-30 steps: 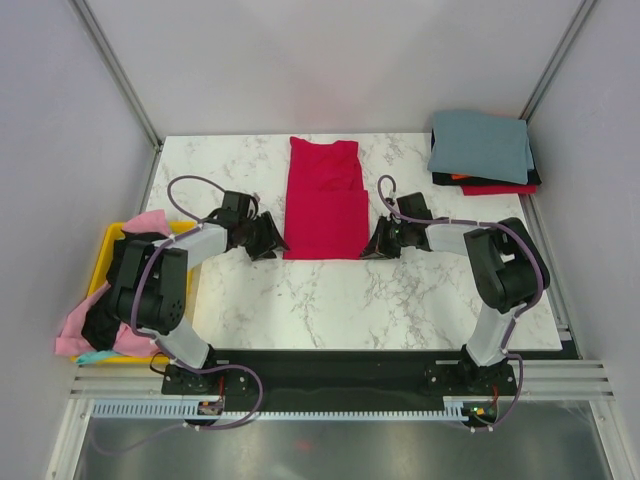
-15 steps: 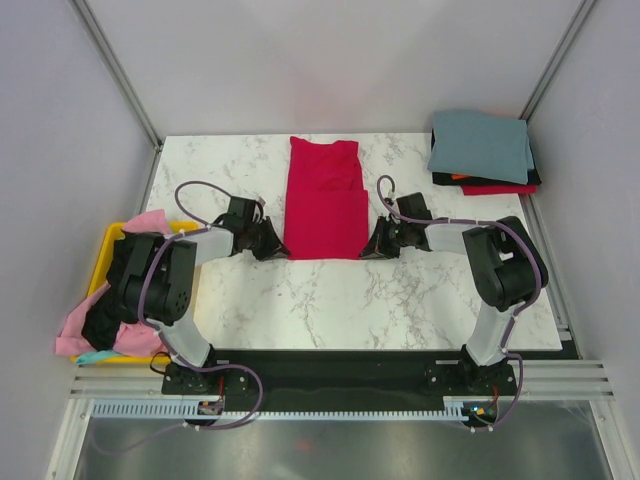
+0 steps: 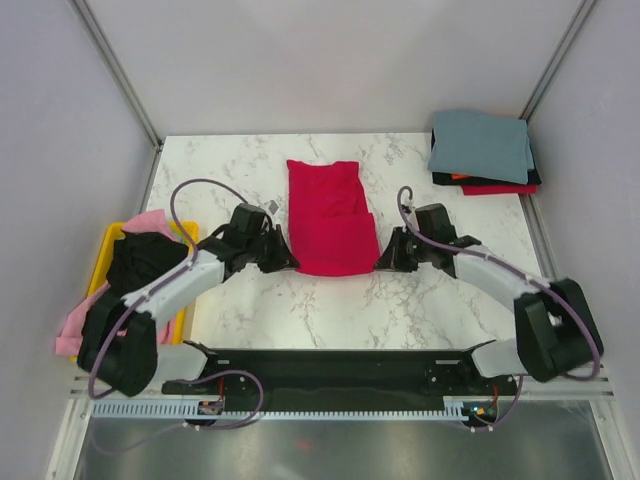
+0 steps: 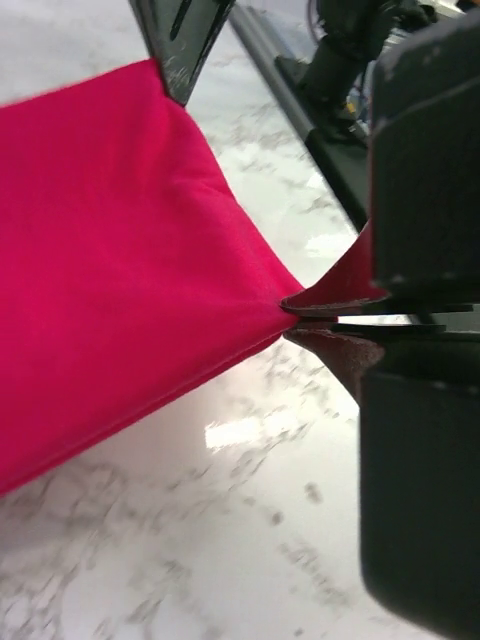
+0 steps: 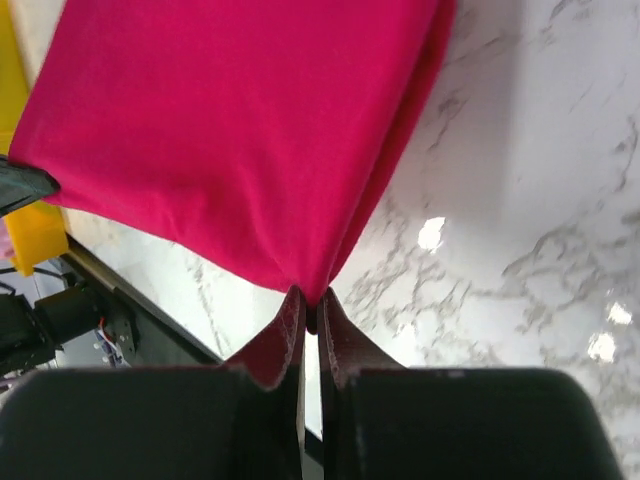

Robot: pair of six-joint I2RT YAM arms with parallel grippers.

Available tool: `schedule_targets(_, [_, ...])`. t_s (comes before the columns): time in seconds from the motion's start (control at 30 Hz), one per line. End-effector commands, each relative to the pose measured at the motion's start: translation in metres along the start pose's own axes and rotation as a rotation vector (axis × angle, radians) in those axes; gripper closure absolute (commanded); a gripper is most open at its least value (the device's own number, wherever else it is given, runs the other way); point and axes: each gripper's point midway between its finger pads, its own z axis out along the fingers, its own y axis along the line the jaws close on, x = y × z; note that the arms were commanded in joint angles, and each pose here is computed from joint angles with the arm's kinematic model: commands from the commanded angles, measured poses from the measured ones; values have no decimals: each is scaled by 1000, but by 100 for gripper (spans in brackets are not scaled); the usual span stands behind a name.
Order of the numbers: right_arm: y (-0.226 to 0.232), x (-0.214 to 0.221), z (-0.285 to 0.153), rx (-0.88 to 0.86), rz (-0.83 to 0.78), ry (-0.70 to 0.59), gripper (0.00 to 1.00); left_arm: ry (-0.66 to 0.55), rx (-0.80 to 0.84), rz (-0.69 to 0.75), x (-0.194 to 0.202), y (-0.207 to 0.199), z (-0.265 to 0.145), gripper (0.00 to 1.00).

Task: Fold and stack the t-shirts
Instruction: Fold the tshirt

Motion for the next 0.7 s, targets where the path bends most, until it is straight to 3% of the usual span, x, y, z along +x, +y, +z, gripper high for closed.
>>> schedule_targets(0.0, [16, 15, -38, -7, -43, -41, 100, -5, -31, -20, 23, -8, -41, 98])
schedule_targets(0.13, [37, 11, -69, -20, -42, -116, 100, -52, -14, -21, 23, -19, -74, 98])
schedule_targets(0.37, [78, -44, -101, -13, -126, -224, 100, -126, -77, 61, -27, -40, -102, 98])
schedule_targets(0.67, [77, -101, -75, 63, -160, -230, 100, -168, -110, 63, -92, -43, -91, 98])
